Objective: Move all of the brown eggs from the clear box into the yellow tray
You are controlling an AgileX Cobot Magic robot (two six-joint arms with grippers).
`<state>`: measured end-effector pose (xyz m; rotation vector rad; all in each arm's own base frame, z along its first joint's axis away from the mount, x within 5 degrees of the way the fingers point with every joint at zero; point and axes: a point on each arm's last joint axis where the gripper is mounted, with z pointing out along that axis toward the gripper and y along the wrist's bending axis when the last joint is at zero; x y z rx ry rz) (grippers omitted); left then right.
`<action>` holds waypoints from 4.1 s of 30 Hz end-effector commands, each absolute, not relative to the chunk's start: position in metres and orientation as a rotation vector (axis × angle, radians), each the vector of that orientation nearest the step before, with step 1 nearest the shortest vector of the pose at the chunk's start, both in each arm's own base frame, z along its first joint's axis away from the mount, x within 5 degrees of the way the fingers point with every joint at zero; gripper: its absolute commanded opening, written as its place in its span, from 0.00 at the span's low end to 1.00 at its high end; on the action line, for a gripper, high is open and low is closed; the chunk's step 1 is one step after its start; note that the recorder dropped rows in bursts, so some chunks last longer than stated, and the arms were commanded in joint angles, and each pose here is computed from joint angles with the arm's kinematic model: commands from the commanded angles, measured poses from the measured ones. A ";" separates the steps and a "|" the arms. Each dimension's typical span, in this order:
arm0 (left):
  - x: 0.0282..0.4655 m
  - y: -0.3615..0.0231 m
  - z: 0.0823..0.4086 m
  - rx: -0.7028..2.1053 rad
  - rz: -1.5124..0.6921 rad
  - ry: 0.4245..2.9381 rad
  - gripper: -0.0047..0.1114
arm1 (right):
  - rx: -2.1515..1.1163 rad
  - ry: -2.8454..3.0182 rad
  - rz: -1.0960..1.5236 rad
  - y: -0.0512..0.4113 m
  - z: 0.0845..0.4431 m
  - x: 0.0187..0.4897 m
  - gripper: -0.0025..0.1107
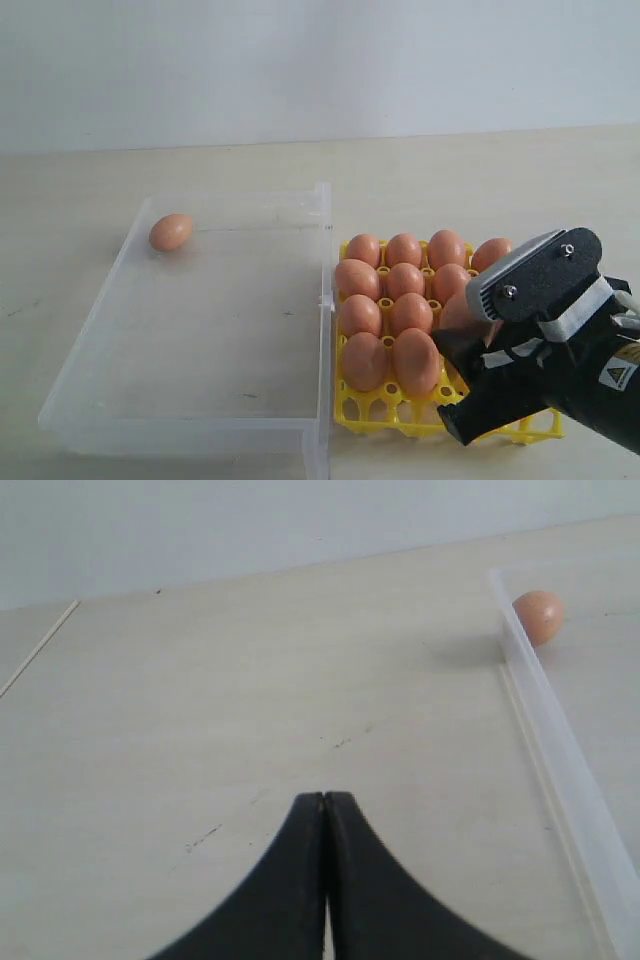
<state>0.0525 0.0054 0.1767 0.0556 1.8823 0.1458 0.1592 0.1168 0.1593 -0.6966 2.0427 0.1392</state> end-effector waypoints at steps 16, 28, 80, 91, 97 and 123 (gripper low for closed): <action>0.052 0.005 0.179 0.055 0.136 1.863 0.04 | -0.708 2.124 0.053 0.115 0.137 0.163 0.44; 0.052 0.005 0.179 0.055 0.136 1.863 0.04 | -0.567 1.916 0.211 0.117 0.199 0.163 0.18; 0.052 0.005 0.179 0.055 0.136 1.863 0.04 | -0.300 2.452 0.731 0.394 0.108 0.413 0.61; 0.052 0.005 0.179 0.055 0.136 1.863 0.04 | -0.307 2.401 0.715 0.392 0.105 0.419 0.29; 0.052 0.005 0.179 0.055 0.136 1.863 0.04 | -0.375 2.427 0.668 0.388 0.105 0.418 0.02; 0.052 0.005 0.179 0.055 0.136 1.863 0.04 | -0.682 2.259 0.529 0.390 0.132 0.417 0.57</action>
